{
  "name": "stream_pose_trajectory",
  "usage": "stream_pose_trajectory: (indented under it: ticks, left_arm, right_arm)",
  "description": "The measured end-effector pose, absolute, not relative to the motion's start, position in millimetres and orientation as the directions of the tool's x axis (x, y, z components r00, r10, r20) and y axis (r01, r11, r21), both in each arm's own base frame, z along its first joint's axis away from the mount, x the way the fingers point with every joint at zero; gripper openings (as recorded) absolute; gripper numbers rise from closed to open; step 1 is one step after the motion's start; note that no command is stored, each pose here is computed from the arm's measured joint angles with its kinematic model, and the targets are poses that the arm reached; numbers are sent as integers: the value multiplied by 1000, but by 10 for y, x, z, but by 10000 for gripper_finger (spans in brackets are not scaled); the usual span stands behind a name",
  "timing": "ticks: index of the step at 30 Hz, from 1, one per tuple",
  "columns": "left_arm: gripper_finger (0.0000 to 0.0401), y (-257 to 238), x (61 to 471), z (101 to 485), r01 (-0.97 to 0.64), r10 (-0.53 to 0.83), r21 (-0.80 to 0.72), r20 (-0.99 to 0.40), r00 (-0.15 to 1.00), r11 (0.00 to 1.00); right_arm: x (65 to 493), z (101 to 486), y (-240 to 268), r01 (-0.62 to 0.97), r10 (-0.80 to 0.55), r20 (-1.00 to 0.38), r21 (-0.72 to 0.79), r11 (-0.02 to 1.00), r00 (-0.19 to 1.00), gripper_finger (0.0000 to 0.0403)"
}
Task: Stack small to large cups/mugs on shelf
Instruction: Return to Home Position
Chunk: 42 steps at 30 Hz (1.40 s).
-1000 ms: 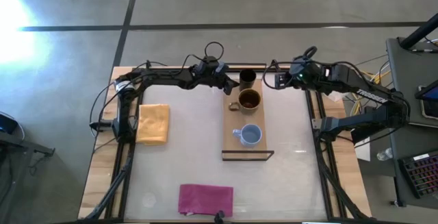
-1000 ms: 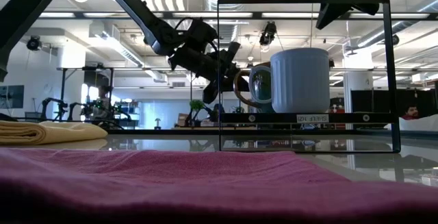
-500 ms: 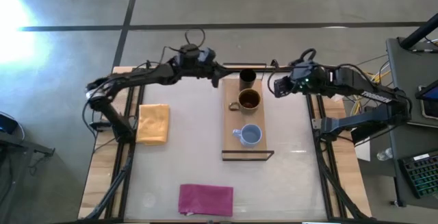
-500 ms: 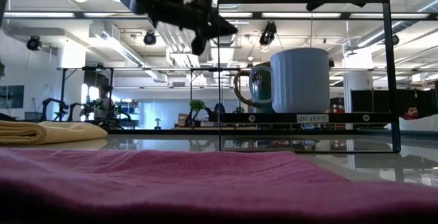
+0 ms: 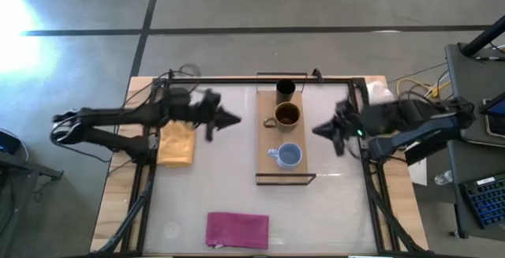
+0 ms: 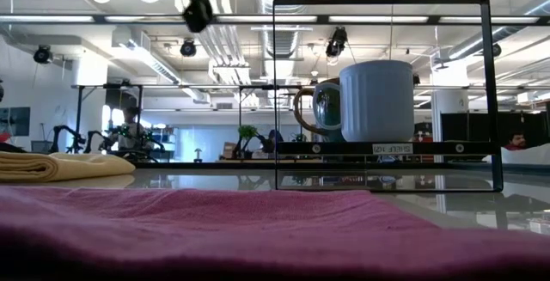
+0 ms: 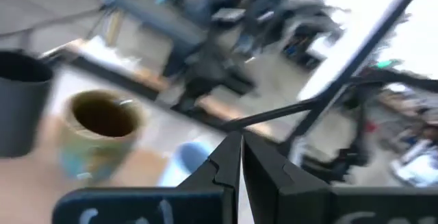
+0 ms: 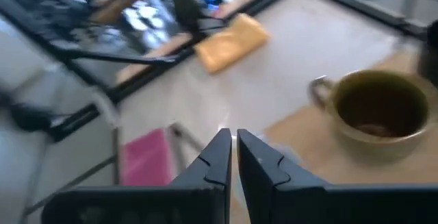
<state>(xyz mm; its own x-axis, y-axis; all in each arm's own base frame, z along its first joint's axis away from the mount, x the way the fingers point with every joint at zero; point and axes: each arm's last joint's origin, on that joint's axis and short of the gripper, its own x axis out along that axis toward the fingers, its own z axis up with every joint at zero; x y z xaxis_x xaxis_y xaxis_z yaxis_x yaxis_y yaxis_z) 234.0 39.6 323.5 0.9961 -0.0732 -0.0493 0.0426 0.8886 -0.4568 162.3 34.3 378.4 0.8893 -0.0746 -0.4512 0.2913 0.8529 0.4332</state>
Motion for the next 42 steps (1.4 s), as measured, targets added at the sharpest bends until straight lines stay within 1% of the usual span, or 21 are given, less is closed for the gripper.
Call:
stream_pose_trajectory:
  ticks: [2, 3, 5, 8, 10, 12, 15, 18, 22, 23, 25, 28, 32, 36, 42]
  left_arm:
    - [2, 230, 2158, 3181, 112, -106, -452, 39, 994, 885]
    - [2, 169, 2078, 3158, 154, -127, -440, 89, 988, 885]
    - [2, 86, 1927, 3103, 216, -154, -402, 180, 971, 890]
    - [2, 40, 1747, 3005, 262, -172, -376, 256, 951, 889]
    - [2, 40, 1657, 2937, 260, -163, -381, 269, 949, 887]
    - [2, 49, 1591, 2871, 229, -122, -395, 278, 953, 890]
    - [2, 78, 1557, 2788, 175, -93, -297, 270, 958, 939]
    - [2, 182, 1549, 2701, 126, -59, -270, 245, 968, 955]
    - [2, 366, 1555, 2511, 156, -111, -285, 168, 980, 946]
    - [2, 417, 1547, 2475, 162, -116, -291, 169, 979, 943]
    - [2, 502, 1521, 2446, 187, -130, -275, 214, 968, 943]
    - [2, 582, 1480, 2385, 209, -140, -277, 248, 959, 938]
    - [2, 590, 1479, 2209, 201, -141, -341, 193, 971, 918]
    - [2, 579, 1456, 2028, 184, -130, -443, 148, 980, 877]
    - [2, 533, 1379, 1877, 181, -131, -524, 131, 983, 832]
  right_arm:
    - [1443, 3672, 348, 231, -37, -383, 475, 849, 923, 18]
    - [1355, 3629, 333, 176, -13, -317, 492, 853, 948, 18]
    - [1196, 3600, 303, 6, 62, -121, 496, 868, 991, 18]
    - [1017, 3510, 286, -237, 193, 150, 395, 888, 970, 18]
    - [916, 3399, 267, -291, 225, 224, 332, 897, 948, 18]
    - [827, 3293, 234, -283, 211, 252, 297, 912, 945, 18]
    - [736, 3152, 197, -267, 195, 269, 266, 926, 943, 18]
    - [624, 3084, 150, -252, 173, 317, 225, 941, 932, 18]
    - [486, 2976, 94, -210, 132, 346, 198, 958, 929, 18]
    - [455, 2950, 83, -205, 123, 357, 200, 958, 926, 18]
    - [468, 2896, 81, -195, 110, 355, 213, 957, 928, 18]
    - [553, 2805, 103, -194, 117, 303, 240, 951, 946, 18]
    - [690, 2588, 132, -178, 102, 267, 279, 944, 958, 18]
    - [757, 2392, 148, -205, 95, 358, 284, 937, 929, 18]
    - [877, 2032, 178, -220, 93, 381, 306, 926, 920, 18]
